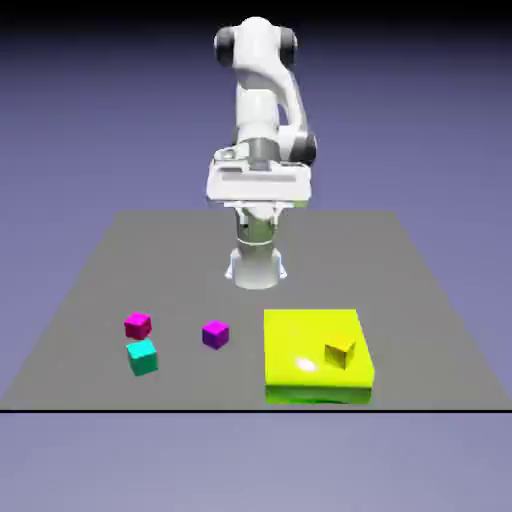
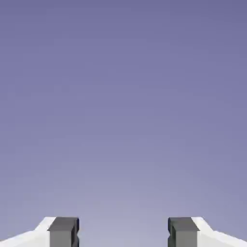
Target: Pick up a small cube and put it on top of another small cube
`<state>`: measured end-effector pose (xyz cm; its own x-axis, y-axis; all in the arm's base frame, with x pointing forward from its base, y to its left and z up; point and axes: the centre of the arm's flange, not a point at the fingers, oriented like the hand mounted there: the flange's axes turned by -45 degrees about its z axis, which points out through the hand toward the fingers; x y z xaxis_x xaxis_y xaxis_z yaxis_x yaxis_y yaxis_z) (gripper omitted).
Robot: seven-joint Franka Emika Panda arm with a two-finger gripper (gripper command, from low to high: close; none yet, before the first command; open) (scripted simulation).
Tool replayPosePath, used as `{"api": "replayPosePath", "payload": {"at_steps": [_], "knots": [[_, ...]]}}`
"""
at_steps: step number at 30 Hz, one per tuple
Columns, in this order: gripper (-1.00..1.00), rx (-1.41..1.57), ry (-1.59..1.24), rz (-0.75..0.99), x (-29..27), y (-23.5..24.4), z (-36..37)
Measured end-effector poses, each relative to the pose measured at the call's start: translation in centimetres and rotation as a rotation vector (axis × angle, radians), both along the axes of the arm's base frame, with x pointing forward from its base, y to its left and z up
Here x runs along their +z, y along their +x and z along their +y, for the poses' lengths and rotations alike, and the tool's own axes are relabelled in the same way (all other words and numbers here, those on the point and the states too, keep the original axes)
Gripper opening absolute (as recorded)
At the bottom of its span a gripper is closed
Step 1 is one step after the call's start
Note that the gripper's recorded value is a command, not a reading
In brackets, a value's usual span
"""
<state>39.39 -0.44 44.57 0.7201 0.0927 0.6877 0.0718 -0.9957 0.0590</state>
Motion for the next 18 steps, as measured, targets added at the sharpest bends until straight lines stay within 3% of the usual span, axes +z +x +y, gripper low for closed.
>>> {"api": "replayPosePath", "payload": {"at_steps": [9, 18], "knots": [[0.00, 0.233, -0.222, 0.276, -10.3, 1.4, -6.8], [0.00, 0.512, -0.436, 0.582, -20.1, -1.2, -14.1]]}}
